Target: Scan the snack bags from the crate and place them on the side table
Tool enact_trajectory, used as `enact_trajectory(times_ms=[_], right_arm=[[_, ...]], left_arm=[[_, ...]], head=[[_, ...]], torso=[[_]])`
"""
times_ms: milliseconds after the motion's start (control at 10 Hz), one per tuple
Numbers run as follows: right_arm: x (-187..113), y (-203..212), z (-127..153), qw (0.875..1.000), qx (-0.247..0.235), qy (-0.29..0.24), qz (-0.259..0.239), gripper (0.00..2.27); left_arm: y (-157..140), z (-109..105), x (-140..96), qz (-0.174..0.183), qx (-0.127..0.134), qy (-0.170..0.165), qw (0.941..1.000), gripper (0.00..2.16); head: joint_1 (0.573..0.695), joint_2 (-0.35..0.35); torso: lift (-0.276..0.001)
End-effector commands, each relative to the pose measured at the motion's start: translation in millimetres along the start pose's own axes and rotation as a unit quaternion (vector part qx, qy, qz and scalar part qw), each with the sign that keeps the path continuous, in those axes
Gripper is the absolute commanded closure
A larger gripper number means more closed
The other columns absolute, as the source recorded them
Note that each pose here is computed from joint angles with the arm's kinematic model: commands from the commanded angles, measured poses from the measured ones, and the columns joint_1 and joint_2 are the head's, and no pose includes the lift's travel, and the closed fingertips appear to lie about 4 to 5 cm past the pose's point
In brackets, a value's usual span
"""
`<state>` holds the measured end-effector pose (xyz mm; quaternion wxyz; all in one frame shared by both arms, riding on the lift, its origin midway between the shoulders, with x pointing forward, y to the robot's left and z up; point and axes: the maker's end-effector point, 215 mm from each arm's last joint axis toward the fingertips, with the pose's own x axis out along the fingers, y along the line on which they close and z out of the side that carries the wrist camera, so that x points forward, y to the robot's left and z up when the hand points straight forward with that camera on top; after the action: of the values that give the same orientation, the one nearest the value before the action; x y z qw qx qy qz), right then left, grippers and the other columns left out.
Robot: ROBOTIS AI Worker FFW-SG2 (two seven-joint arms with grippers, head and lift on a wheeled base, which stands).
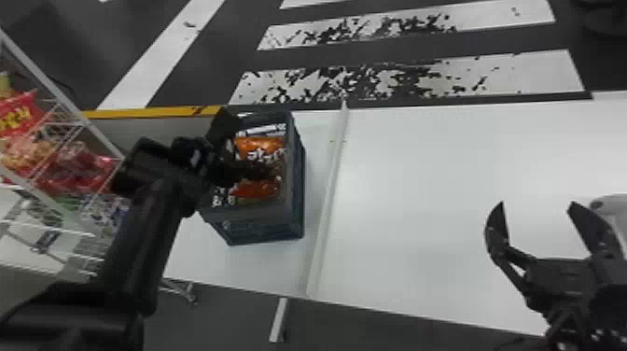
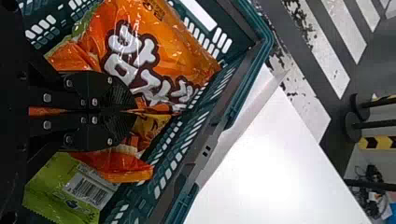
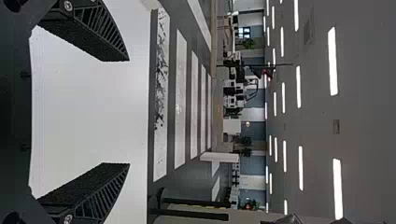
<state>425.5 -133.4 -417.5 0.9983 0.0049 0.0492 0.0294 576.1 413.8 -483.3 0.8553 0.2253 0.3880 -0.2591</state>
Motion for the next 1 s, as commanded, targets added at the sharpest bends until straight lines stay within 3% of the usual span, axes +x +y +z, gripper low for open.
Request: enact_trajectory(times_ms=[0, 400, 700, 900], right_arm=[[0, 0, -1, 1.0, 0.0, 0.001, 0.0, 0.07], [0, 2, 0, 1.0, 0.001, 0.0, 0.001, 0.08], [0, 7, -1, 1.0, 0.0, 0.003, 0.004, 0.08], [0, 8, 0, 1.0, 0.0, 0.002, 0.005, 0.08]], left_arm=[[8, 8, -15, 0.0, -0.009, -0.024, 0.9997, 2.14], [21, 13, -46, -0.018, -0.048, -0.082, 0.9953, 2.14], [23, 19, -66, -0.039, -0.092, -0.141, 0.985, 2.14], [22, 34, -82, -0.054, -0.117, -0.194, 0.9724, 2.14]], head=[[0.695, 0.3], [0.695, 0.317], [0.695, 0.33], [0.695, 0.334]], torso=[[-0.05], [-0.05], [-0.05], [-0.05]])
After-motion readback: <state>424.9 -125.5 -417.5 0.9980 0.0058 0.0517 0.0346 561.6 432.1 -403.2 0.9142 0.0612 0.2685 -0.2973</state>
